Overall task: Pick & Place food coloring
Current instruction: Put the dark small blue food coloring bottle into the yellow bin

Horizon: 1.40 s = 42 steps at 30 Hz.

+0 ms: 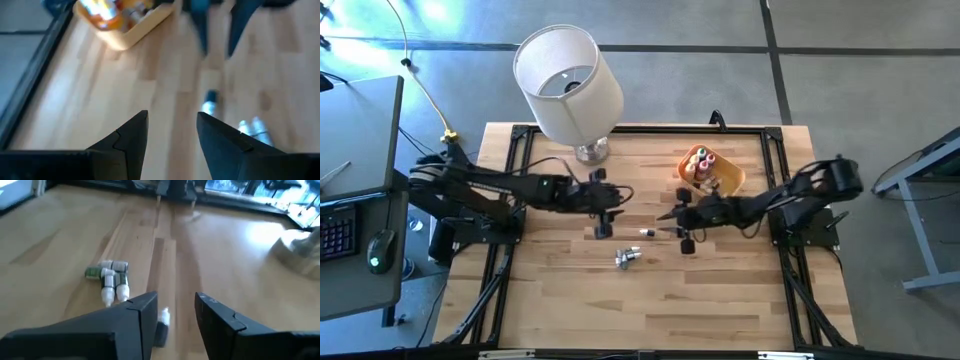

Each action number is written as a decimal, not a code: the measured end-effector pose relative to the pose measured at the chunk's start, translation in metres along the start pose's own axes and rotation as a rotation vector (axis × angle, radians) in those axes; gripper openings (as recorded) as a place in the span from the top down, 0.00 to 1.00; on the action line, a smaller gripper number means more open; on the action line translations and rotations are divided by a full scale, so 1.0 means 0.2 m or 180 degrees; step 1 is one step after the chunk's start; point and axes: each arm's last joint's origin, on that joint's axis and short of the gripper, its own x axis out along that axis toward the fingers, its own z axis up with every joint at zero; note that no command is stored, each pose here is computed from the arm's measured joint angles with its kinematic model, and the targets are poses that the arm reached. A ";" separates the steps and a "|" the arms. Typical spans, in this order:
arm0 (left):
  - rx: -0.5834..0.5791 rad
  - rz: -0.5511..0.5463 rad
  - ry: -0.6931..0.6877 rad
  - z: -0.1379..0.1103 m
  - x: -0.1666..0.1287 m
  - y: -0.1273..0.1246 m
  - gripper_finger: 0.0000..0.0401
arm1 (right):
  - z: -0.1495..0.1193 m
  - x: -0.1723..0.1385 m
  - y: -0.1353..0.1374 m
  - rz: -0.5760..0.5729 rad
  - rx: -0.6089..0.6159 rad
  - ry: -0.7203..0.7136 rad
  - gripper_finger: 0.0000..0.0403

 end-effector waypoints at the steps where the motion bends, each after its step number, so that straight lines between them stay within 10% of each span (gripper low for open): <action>1: -0.0039 -0.0075 -0.0128 -0.02 0.01 -0.01 0.59 | -0.02 0.02 0.00 0.0009 0.0046 0.0036 0.69; 9: -0.0117 -0.0180 -0.0515 -0.23 0.10 -0.04 0.59 | -0.14 0.23 0.03 0.0110 0.0373 0.0291 0.69; 26: -0.0066 -0.0199 -0.0640 -0.27 0.13 -0.05 0.59 | -0.29 0.42 0.04 -0.0050 0.0341 0.0914 0.69; 42: -0.0094 -0.0205 -0.0652 -0.26 0.13 -0.05 0.59 | -0.04 0.31 0.01 -0.0231 0.0672 0.0649 0.69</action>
